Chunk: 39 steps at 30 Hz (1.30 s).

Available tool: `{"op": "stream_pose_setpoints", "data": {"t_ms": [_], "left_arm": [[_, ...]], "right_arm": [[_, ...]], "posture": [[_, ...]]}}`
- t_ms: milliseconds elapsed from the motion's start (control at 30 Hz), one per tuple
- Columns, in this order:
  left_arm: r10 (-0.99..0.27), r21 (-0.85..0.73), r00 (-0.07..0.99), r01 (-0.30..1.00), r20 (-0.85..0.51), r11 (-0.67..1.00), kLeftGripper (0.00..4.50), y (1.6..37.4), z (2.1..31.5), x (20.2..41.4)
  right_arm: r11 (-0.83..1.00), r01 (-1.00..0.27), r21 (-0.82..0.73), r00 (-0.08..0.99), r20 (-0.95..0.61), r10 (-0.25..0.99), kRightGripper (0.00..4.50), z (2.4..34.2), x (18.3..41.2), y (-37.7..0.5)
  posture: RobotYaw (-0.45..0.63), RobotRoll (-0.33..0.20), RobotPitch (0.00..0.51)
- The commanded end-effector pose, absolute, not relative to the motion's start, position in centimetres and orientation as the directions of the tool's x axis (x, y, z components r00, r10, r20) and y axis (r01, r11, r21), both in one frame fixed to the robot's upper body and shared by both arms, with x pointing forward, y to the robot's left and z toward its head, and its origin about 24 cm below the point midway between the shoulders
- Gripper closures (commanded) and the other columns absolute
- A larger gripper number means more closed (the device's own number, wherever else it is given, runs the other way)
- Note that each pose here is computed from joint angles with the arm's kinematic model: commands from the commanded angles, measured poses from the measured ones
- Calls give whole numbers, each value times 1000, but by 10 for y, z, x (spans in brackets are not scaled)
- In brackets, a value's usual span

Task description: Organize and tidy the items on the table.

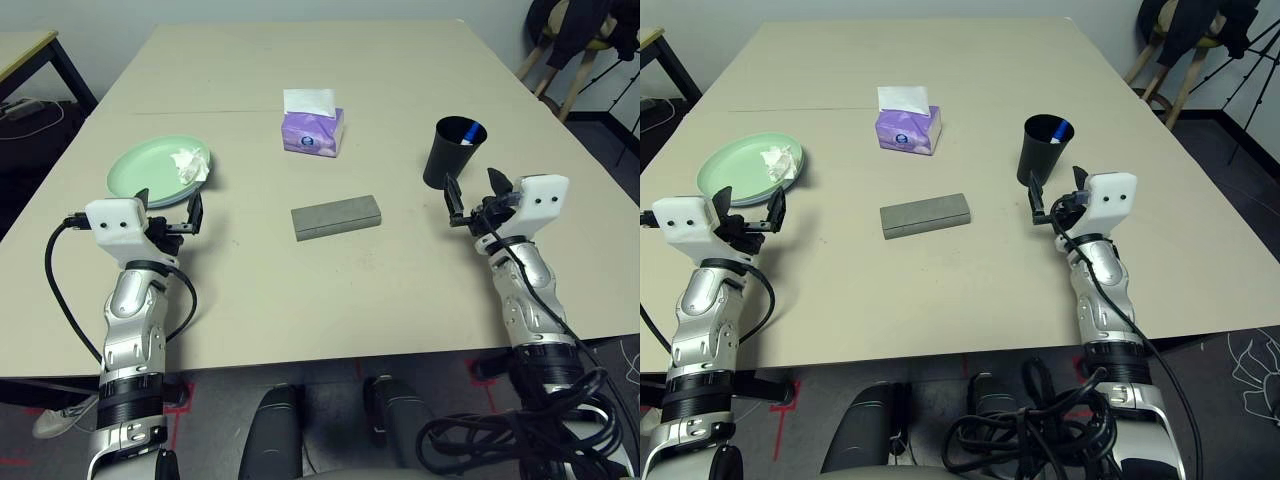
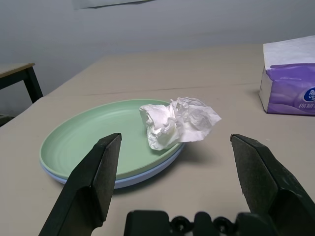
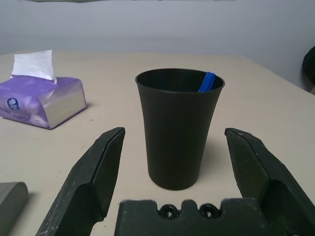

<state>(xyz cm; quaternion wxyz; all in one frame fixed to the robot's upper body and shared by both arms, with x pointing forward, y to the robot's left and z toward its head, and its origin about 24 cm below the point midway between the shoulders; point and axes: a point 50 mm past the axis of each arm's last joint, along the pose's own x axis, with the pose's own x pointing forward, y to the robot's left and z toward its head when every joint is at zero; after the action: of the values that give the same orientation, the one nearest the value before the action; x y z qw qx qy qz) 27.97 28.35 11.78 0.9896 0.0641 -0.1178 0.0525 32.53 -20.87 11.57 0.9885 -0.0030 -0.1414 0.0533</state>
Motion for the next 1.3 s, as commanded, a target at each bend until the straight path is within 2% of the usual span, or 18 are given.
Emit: {"op": "stream_pose_setpoints", "data": {"t_ms": [33,367,767,1300], "left_arm": [[126,101,972,-148,197,984,0,290,111,276],[142,86,972,-160,188,983,0,289,114,282],[127,69,973,-142,191,987,0,283,117,292],[134,81,978,-148,160,986,0,289,112,289]], "right_arm": [[997,-78,-11,960,268,78,30,113,327,-214],[997,-83,-6,959,270,82,30,117,330,-213],[996,-86,-16,963,256,87,30,115,329,-214],[995,-104,-8,964,246,103,30,111,325,-205]], "posture": [[83,0,100],[50,0,111],[61,0,107],[50,0,104]]}}
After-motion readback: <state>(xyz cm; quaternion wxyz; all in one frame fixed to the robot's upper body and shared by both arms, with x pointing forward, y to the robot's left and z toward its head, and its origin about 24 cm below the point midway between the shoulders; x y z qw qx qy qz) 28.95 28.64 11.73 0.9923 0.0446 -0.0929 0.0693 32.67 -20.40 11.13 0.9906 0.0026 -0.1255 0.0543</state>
